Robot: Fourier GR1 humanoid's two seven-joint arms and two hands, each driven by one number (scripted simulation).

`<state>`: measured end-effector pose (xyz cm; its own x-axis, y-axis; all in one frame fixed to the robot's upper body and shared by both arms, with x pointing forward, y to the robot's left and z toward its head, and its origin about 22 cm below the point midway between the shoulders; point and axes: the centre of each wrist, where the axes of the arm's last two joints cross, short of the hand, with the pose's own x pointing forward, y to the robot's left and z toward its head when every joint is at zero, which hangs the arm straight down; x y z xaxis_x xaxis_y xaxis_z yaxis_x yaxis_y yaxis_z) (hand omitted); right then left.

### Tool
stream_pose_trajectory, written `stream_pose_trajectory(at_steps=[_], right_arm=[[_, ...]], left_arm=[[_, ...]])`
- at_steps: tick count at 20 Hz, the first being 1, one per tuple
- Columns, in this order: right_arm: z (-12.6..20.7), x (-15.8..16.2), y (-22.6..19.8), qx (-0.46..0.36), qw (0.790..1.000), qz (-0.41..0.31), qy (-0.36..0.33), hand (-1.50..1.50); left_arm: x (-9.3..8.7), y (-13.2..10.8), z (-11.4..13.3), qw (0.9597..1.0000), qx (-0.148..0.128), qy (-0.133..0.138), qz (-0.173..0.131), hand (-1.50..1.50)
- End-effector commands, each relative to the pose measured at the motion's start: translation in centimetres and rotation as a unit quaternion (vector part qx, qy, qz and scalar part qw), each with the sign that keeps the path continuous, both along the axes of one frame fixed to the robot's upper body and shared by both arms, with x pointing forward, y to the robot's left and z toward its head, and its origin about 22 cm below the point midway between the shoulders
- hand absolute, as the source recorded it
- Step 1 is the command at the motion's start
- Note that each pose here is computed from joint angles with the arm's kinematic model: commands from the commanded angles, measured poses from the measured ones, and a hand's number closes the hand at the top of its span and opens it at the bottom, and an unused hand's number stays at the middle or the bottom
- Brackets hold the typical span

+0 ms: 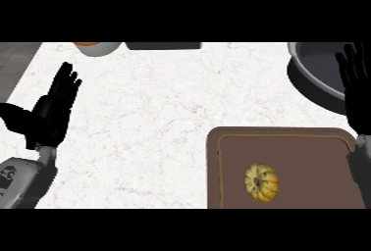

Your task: Pick the squash from the tray and place it in the pot

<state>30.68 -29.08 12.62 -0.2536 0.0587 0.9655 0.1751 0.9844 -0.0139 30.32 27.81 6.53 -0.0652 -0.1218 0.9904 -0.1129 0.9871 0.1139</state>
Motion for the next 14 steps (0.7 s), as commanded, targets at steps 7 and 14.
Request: stream_pose_trajectory(at_steps=[7, 14], right_arm=[[-2.7, -2.0, -2.0, -0.494, 0.864, 0.022, 0.098, 1.5], [-5.0, -8.2, 9.5, -0.481, 0.857, 0.036, -0.181, -1.5]], left_arm=[[-2.2, -2.3, -4.8, 0.9873, 0.03, 0.125, -0.093, 0.0], [-5.4, -3.1, -8.5, 0.972, 0.006, 0.197, -0.128, 0.0]])
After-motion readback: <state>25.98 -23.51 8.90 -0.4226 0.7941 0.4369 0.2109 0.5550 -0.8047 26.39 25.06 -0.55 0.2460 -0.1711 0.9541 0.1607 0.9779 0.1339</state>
